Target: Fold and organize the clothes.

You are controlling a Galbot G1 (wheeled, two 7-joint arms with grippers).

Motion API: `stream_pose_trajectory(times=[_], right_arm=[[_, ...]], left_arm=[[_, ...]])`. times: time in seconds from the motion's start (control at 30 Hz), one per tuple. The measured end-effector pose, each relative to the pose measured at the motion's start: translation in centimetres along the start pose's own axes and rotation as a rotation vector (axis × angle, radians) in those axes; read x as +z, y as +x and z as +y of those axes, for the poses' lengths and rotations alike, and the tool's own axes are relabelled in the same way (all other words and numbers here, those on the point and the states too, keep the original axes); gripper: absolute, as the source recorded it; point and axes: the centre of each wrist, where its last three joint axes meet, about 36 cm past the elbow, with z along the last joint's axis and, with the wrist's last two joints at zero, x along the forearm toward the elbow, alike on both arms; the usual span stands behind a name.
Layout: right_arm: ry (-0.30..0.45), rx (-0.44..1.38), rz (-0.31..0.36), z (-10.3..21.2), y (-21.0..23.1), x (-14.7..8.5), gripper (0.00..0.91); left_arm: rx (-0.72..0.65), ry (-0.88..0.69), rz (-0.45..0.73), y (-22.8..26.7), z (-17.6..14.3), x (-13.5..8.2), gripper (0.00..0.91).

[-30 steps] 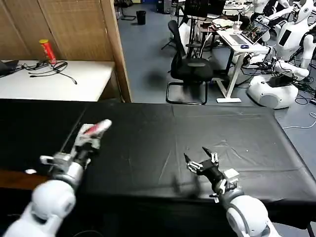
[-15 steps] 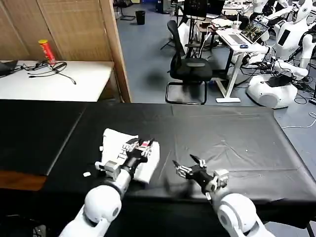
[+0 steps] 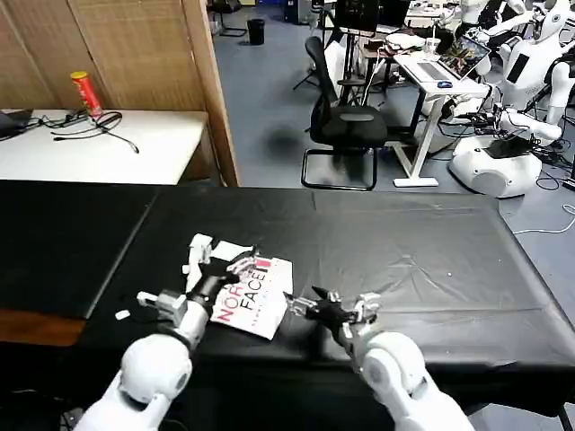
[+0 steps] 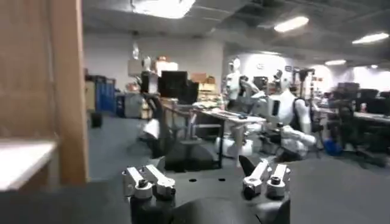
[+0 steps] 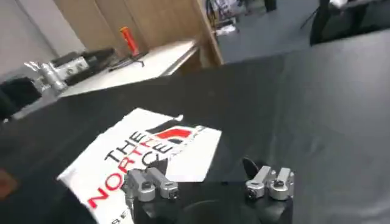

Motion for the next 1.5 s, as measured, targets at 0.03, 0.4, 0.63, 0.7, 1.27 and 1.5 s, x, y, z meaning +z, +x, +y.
stream_pose_trajectory(times=[0.03, 0.4, 0.63, 0.7, 1.27, 1.5], right_arm=[[-0.005, 0.0, 0.003, 0.2, -0.4, 0.1, 0.878], [-0.045, 0.008, 0.04, 1.7, -3.6, 0.9, 0.302], [-0.053, 0.011, 0.027, 1.6, -3.9, 0.5, 0.068], [-0.049, 0.003, 0.015, 1.5, -3.9, 0.2, 0.059], [0.191, 0.24, -0.074, -4.5, -1.3, -6.8, 0.049], [0.309, 0.472, -0.005, -9.8, 1.9, -6.2, 0.049]], left_arm=[[-0.007, -0.004, -0.002, 0.1, 0.3, 0.0, 0.878], [-0.064, -0.031, 0.0, 1.6, 2.4, -0.1, 0.878], [-0.08, -0.033, 0.002, 2.2, 2.7, 0.0, 0.878], [-0.087, -0.033, 0.004, 2.3, 2.9, 0.2, 0.878], [-0.144, -0.028, 0.01, 3.0, 4.1, 1.3, 0.878], [-0.136, -0.021, 0.004, 2.5, 3.5, 1.4, 0.878]])
